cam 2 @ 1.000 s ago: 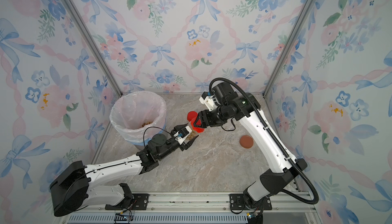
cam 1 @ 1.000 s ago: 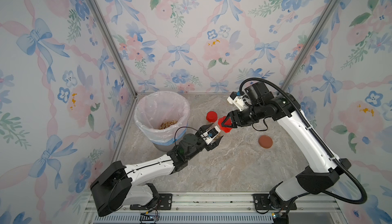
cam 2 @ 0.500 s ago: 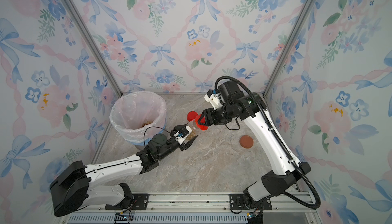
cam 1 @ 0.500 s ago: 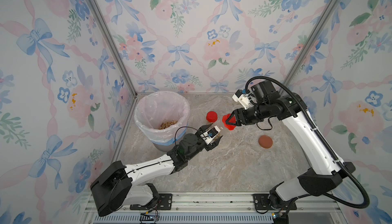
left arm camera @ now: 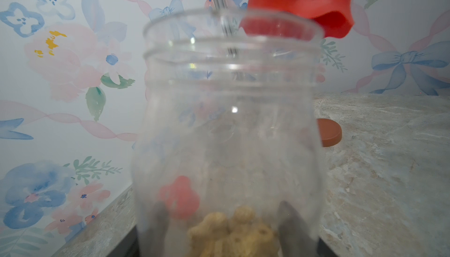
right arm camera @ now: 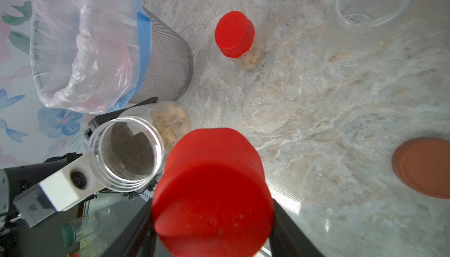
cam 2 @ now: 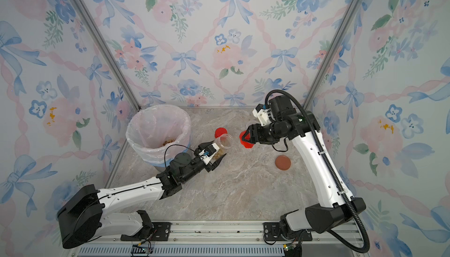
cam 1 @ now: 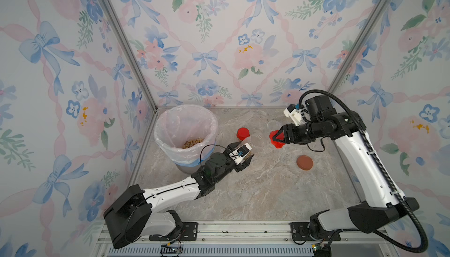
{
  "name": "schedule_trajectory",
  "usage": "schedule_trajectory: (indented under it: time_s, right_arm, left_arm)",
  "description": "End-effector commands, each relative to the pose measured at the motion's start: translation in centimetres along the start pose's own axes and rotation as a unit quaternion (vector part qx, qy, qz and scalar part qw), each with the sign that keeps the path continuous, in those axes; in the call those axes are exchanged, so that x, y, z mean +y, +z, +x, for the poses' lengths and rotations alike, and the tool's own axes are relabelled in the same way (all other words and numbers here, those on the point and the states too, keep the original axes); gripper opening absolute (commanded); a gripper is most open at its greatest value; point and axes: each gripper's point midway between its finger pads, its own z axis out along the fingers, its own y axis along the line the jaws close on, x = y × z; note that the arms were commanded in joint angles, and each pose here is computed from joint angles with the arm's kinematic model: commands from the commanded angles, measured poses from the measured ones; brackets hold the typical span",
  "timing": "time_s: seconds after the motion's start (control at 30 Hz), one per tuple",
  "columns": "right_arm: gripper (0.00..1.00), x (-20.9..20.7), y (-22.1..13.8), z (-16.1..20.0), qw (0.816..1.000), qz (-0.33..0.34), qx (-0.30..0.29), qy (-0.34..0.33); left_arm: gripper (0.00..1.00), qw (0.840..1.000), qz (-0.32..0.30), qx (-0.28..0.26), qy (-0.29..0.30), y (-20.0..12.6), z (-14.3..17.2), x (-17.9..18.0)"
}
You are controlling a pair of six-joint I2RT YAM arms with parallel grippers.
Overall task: Empty moldy peanuts from jars
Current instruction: Unscrew the lid from the jar, then place the lid at the center of the board.
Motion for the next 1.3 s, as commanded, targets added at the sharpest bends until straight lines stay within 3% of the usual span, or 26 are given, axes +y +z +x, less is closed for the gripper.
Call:
schedule_trajectory:
  time_s: [0.0,0.3,0.57,0.87,1.27]
  right_arm:
    - [0.51,-3.6,0.7,0.0,0.999,0.032,-0.017,0.032]
    - [0.52,-13.7,6.4,-0.9,0.982,0.066,-0.041,0.171]
    - [0.52,-20.4,11.3,-1.2,0.965,0.157,0.019,0.211]
    - [0.54,-26.4,13.3,-1.4,0.933,0.273,0.055,0.228]
    - [0.57,-31.4,15.9,-1.9,0.917,0.303,0.078,0.249]
  left_arm:
    - [0.10,1.000,-0.015,-0.019,-0.011,-0.2,-1.2,0.9]
    - [0.10,1.000,-0.004,-0.026,-0.018,-0.4,-1.5,0.6]
    - [0.10,0.999,-0.014,-0.024,-0.018,-0.5,-1.4,1.0]
    - [0.12,0.999,-0.014,-0.038,-0.031,-1.2,-2.4,1.2]
    - [0.12,0.999,-0.015,-0.029,-0.039,-1.0,-1.9,0.8]
